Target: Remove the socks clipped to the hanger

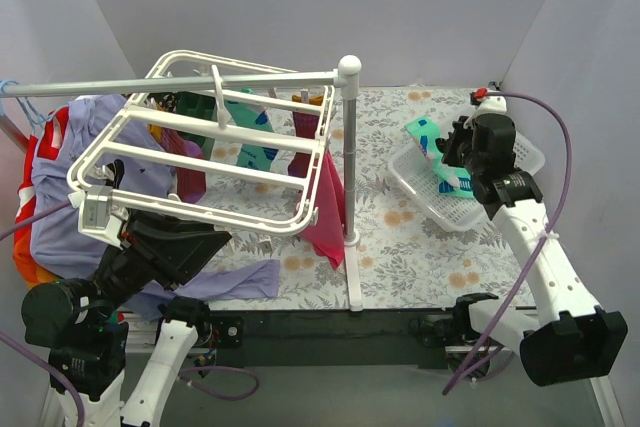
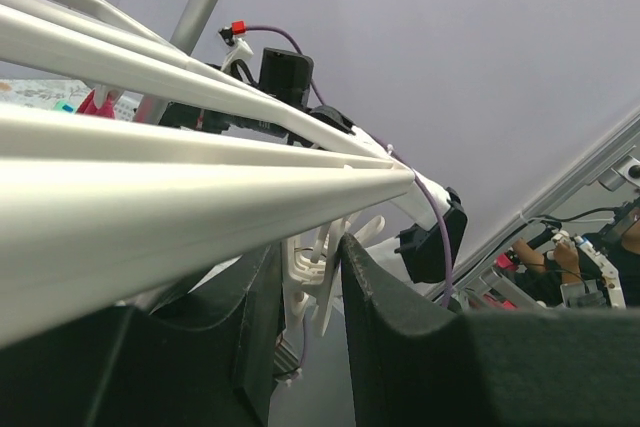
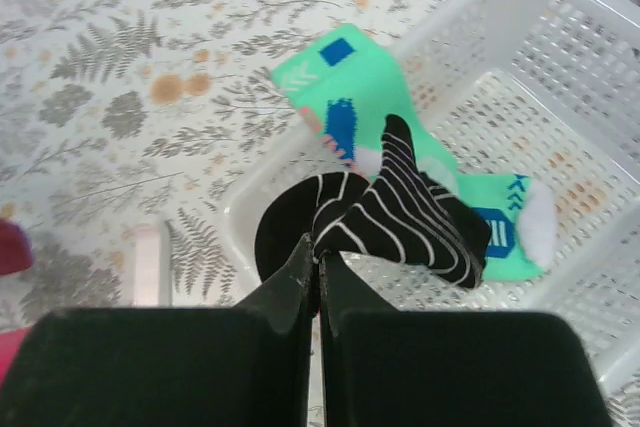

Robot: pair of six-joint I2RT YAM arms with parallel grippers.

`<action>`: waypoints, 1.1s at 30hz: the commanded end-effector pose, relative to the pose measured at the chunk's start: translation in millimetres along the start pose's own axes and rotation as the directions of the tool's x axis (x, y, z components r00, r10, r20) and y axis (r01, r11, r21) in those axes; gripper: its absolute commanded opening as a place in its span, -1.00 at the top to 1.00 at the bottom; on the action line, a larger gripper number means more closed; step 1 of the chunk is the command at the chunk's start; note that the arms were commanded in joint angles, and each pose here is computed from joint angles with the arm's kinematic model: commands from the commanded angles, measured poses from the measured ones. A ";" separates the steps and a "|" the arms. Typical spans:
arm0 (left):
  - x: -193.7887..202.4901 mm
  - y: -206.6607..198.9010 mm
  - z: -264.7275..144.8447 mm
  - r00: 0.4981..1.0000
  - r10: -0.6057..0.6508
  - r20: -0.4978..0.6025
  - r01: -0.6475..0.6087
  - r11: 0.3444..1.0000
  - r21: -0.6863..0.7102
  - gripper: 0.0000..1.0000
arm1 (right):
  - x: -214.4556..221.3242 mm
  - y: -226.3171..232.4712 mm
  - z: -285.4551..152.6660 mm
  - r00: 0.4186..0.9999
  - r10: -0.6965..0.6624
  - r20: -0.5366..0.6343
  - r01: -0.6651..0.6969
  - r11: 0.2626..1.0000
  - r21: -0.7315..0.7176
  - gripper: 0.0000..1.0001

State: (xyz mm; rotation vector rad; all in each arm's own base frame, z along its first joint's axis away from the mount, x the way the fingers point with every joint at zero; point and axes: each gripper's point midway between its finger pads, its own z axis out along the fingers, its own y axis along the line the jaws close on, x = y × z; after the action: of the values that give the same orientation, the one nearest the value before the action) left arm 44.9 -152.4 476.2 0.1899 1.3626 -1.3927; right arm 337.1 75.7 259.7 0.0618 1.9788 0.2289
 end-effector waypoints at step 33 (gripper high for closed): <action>2.0 0.0 -1.5 0.999 -0.025 -0.020 0.025 0.999 -0.025 0.94 | 110.9 216.7 -167.5 0.998 -0.065 0.025 0.055 0.520 -0.852 -0.39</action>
State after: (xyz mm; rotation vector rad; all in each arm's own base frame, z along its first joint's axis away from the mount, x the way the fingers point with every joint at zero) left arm 39.5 -151.3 476.1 0.1905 1.3726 -1.3861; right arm 137.0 253.3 222.4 -0.6658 1.8896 1.0020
